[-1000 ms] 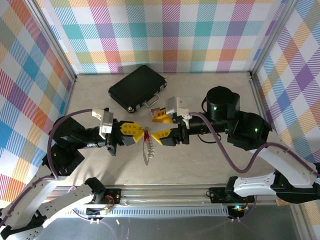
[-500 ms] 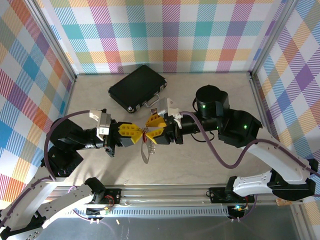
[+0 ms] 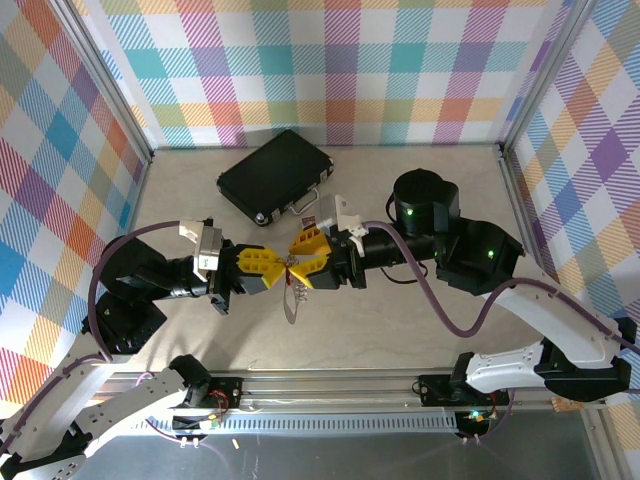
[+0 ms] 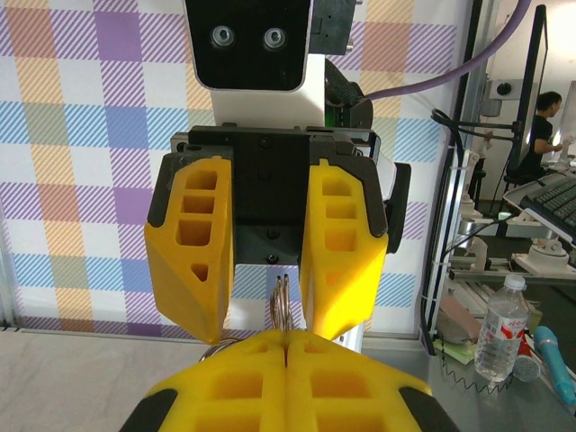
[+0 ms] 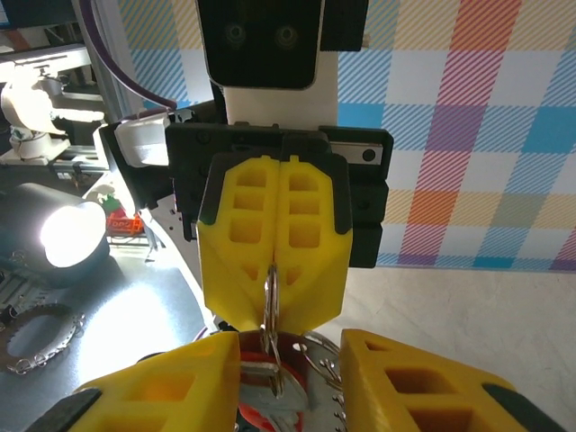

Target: Put the keys on the keyring

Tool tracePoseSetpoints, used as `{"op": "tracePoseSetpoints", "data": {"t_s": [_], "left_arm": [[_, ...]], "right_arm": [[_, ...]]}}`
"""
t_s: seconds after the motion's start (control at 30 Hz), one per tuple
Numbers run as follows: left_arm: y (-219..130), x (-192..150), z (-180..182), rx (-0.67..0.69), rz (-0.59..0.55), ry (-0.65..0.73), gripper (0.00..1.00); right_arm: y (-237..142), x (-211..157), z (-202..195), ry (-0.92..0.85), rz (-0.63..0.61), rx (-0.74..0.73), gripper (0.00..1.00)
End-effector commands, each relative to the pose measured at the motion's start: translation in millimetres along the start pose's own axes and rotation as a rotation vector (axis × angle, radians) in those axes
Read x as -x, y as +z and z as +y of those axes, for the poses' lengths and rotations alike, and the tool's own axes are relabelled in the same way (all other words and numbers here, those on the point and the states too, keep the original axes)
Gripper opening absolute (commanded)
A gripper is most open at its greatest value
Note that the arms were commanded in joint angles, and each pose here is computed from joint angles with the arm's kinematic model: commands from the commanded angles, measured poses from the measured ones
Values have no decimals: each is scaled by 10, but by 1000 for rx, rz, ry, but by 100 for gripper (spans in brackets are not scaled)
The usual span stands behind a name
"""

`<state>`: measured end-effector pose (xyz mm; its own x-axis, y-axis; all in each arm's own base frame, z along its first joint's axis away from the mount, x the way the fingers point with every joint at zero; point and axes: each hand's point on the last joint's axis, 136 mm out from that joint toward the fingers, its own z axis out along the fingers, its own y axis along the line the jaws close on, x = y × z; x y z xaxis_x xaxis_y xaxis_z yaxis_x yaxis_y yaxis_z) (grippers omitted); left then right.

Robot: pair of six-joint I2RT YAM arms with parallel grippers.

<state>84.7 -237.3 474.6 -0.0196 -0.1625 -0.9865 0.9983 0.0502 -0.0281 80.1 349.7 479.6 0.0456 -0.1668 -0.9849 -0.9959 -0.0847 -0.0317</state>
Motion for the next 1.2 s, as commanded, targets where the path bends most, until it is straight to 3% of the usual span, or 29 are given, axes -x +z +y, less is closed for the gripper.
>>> {"op": "tracePoseSetpoints", "data": {"t_s": [0.0, 0.2, 0.43, 0.6, 0.73, 0.87, 1.07, 1.17], "left_arm": [[-28, 59, -85, -26, -16, 26, 0], [-26, 42, -73, -21, -8, 27, 0], [-29, 46, -69, -16, -6, 29, 0], [-54, 26, 11, 45, 11, 43, 1], [-63, -66, 94, 94, 91, 55, 16], [-56, -216, 147, 105, 201, 50, 22], [-42, -296, 183, 106, 272, 49, 13], [-45, -309, 180, 104, 276, 50, 2]], "right_arm": [[-50, 172, 77, -24, -62, 26, 32], [-8, 136, 65, -15, -54, 31, 25], [22, 93, 33, -17, -18, 25, 0], [28, 1, 10, -47, 67, -6, 0], [27, -108, -13, -73, 163, -34, 0], [30, -237, -56, -92, 279, -66, 0], [51, -380, -42, -111, 379, -65, 0], [75, -425, -38, -119, 407, -63, 0]]}}
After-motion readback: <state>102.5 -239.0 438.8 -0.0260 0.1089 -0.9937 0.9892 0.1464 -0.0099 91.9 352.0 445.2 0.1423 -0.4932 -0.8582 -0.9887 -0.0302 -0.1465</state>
